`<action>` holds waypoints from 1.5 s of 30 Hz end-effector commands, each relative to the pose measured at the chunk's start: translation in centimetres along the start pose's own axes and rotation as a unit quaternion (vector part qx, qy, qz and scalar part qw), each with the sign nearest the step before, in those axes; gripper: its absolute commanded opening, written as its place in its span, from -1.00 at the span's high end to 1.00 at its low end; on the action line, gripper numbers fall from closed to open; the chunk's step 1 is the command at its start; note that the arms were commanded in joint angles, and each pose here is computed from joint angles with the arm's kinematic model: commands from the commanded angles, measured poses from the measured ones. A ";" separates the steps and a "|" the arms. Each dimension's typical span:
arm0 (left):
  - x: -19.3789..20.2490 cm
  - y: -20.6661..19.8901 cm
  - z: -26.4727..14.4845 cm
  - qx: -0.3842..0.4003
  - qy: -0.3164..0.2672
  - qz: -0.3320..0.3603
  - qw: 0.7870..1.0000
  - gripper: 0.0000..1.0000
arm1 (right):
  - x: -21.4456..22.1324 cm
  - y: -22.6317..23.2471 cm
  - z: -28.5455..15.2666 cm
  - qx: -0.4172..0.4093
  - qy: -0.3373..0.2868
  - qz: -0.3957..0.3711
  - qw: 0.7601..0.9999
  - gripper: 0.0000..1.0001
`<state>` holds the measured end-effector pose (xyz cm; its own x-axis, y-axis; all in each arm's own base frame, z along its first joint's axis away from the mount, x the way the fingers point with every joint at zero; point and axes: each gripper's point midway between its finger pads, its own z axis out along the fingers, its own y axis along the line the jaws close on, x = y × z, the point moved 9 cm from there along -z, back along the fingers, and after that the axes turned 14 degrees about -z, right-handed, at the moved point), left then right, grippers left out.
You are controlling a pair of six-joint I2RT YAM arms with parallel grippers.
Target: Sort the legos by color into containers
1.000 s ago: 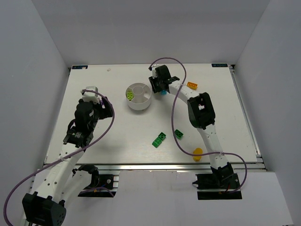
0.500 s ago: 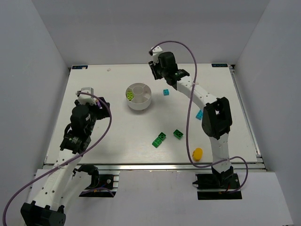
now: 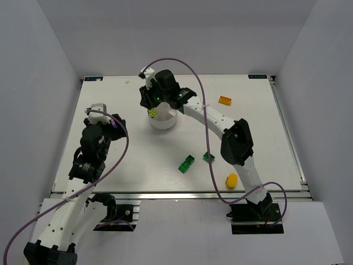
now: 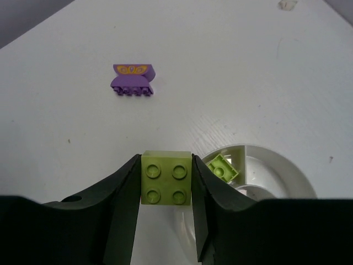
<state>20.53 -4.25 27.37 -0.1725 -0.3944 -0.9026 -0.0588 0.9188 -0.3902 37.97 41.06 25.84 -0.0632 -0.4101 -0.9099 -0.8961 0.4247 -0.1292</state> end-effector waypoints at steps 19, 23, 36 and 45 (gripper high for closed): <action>-0.1 -0.1 -0.3 0.007 -0.002 0.000 1.000 -0.71 | 5.2 1.0 4.0 0.056 0.067 -0.064 0.994 0.67; -0.1 -0.1 -0.3 0.008 -0.002 0.000 1.000 -0.71 | 5.0 0.7 3.9 0.091 0.076 -0.083 0.989 0.58; 0.0 -0.1 -0.3 0.009 -0.002 -0.001 1.000 -0.71 | 5.7 0.6 3.9 0.111 0.092 -0.101 0.984 0.06; 0.0 -0.1 -0.3 0.009 -0.001 0.000 1.000 -0.71 | 4.1 0.8 3.1 0.107 0.074 -0.101 0.986 -0.09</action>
<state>20.39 -4.22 27.42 -0.1715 -0.3947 -0.9027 -0.0575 0.9187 -0.3908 38.31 42.01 18.50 -0.0102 -0.6462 -0.7631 -0.8064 0.4565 -0.3758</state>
